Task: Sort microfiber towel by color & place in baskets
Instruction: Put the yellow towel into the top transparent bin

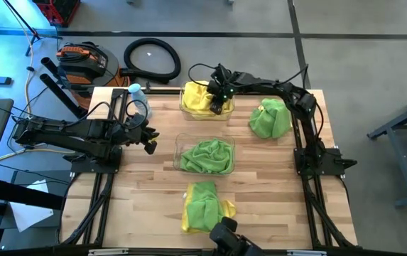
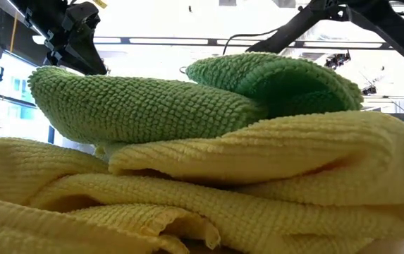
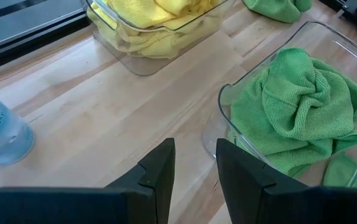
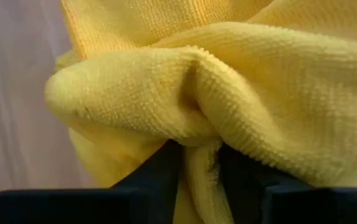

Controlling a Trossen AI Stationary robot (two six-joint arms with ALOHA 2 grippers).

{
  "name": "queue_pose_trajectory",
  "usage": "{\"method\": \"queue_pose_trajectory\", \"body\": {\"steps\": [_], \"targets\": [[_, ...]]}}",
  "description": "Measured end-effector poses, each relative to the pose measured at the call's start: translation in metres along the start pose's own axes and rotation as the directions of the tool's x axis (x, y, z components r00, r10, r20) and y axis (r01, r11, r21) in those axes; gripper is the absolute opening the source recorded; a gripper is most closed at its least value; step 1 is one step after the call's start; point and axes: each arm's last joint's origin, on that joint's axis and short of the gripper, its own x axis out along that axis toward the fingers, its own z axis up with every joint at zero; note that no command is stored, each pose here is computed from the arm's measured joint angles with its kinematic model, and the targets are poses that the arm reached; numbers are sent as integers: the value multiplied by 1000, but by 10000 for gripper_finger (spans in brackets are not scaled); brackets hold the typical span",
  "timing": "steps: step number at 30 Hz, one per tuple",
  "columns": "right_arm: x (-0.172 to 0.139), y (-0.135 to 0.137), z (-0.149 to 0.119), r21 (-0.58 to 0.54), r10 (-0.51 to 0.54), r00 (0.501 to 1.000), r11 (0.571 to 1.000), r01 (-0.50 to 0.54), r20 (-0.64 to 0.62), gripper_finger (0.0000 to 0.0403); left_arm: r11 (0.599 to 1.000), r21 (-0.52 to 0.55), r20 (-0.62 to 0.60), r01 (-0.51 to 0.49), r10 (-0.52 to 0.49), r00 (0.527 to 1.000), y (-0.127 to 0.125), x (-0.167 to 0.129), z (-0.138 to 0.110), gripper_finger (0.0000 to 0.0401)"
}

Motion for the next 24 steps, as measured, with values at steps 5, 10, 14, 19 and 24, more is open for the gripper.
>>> {"method": "queue_pose_trajectory", "body": {"steps": [5,10,14,19,24], "targets": [[-17,1,12,-15,7,999,1000,-8,-31,140,1000,0,-2,3,-3,1000,0,0,0,106],[-41,2,28,-35,-3,998,999,1,-58,149,1000,1,-4,4,-4,1000,0,0,0,106],[-58,3,38,-35,-8,998,999,6,-60,149,1000,1,-3,4,-4,1000,0,0,0,106],[-71,5,46,-37,-9,999,999,7,-54,149,1000,0,-3,3,-3,1000,0,0,0,106],[-73,5,44,-33,-15,997,999,12,-75,149,1000,0,-3,3,-3,1000,0,0,0,106]]}}
